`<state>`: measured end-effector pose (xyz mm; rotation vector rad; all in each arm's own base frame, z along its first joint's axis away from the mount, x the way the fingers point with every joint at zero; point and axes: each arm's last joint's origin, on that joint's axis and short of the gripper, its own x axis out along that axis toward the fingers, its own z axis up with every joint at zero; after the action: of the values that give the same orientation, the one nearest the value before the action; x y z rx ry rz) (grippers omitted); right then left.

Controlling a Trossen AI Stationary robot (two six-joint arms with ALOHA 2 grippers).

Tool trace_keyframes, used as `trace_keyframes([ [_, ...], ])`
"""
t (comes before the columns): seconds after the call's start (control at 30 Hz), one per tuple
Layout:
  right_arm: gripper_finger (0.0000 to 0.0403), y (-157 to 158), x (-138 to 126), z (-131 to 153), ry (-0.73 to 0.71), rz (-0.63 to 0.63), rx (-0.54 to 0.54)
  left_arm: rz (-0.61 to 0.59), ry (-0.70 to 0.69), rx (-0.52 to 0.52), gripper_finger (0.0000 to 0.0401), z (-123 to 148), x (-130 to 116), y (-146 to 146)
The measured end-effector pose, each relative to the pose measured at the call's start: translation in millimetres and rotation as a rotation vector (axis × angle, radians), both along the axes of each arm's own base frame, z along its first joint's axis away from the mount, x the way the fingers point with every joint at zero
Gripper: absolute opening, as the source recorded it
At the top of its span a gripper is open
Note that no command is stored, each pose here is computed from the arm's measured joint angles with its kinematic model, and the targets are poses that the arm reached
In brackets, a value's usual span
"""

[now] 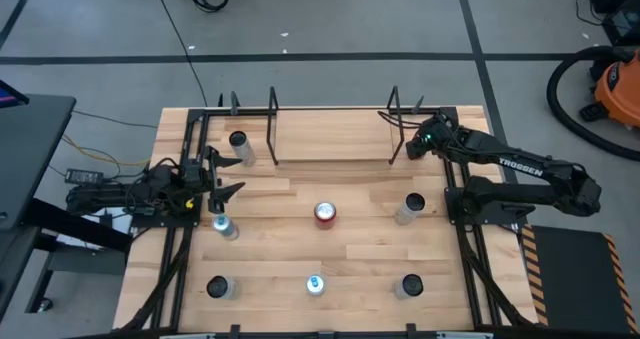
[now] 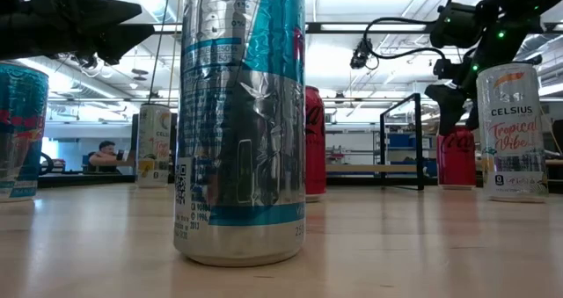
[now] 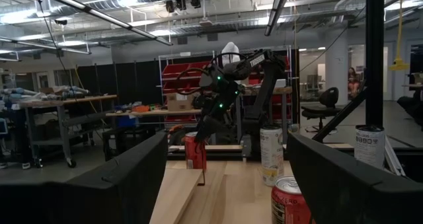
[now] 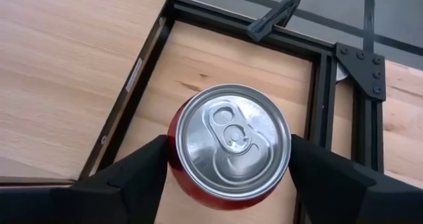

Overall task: Place canned beverage on shelf
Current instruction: Put the right red soda can on the shelf

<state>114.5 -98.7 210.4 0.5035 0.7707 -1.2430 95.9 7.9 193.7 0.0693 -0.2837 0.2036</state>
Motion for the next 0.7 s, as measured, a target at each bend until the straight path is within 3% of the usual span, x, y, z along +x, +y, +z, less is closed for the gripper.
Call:
trace_keyframes([
  [0.07,0.0265,0,0,0,0.005,0.016,0.004,0.000,0.000,0.000,0.0316,0,0,0],
  [0.33,0.0265,0,2,12,0.015,0.082,0.013,0.000,-0.001,0.000,0.0316,0,0,0],
  [0.57,0.0265,-3,7,56,-0.032,0.125,-0.051,0.000,-0.001,0.000,0.0316,0,0,0],
  [0.7,0.0264,-5,8,88,-0.063,0.142,-0.148,0.000,-0.001,0.000,0.0316,0,0,0],
])
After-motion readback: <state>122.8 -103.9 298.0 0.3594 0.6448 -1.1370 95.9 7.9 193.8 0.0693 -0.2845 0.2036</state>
